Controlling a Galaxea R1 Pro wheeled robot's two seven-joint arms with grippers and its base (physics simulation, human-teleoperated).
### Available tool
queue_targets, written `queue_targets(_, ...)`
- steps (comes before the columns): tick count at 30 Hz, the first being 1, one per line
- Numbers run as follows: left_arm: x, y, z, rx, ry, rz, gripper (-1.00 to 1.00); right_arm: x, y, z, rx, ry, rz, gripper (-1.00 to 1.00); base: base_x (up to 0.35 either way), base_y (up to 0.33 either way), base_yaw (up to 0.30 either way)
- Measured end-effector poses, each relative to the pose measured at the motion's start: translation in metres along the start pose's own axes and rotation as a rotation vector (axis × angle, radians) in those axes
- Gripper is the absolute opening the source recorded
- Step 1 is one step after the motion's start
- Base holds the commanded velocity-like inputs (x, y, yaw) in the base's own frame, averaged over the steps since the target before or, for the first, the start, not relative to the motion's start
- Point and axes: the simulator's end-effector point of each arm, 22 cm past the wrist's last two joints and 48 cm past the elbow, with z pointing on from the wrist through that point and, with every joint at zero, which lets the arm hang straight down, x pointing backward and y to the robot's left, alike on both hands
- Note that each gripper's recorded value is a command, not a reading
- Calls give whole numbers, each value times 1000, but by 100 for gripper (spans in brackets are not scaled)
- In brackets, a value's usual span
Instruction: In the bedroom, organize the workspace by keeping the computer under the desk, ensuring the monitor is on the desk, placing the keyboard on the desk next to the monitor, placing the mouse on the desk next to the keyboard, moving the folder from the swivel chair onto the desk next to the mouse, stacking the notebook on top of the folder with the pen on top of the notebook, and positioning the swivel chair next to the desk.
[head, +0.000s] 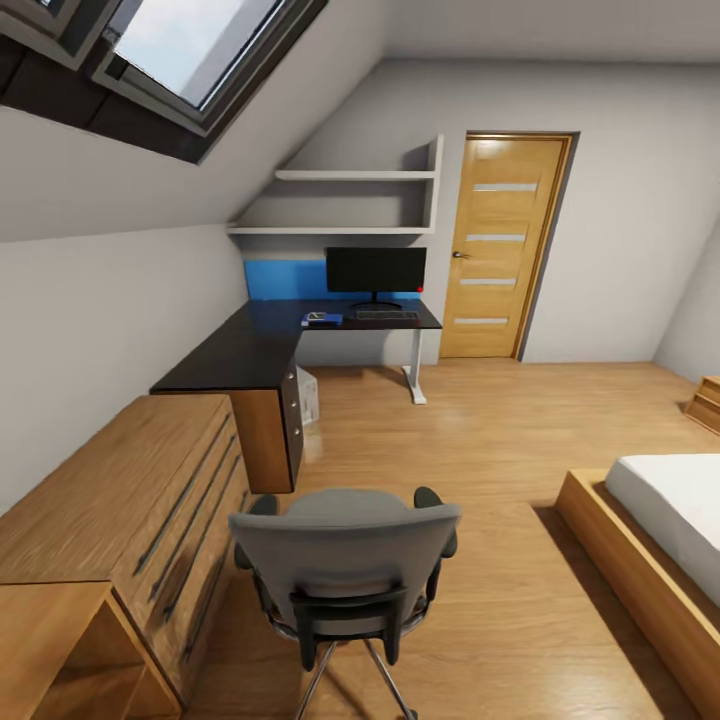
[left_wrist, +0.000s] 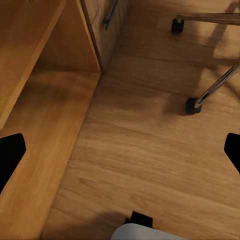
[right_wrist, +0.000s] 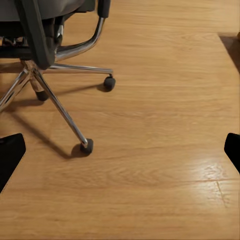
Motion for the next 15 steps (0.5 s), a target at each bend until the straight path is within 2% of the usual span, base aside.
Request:
queue_targets(5, 0, -1, 0, 2, -1, 1, 100, 0, -1, 0, 2, 0, 1, 100, 0, 90, -1)
queue_targets(15, 0, -1, 0, 1, 0, 2, 100, 0, -1, 0, 2, 1, 1, 100, 0, 10, 0)
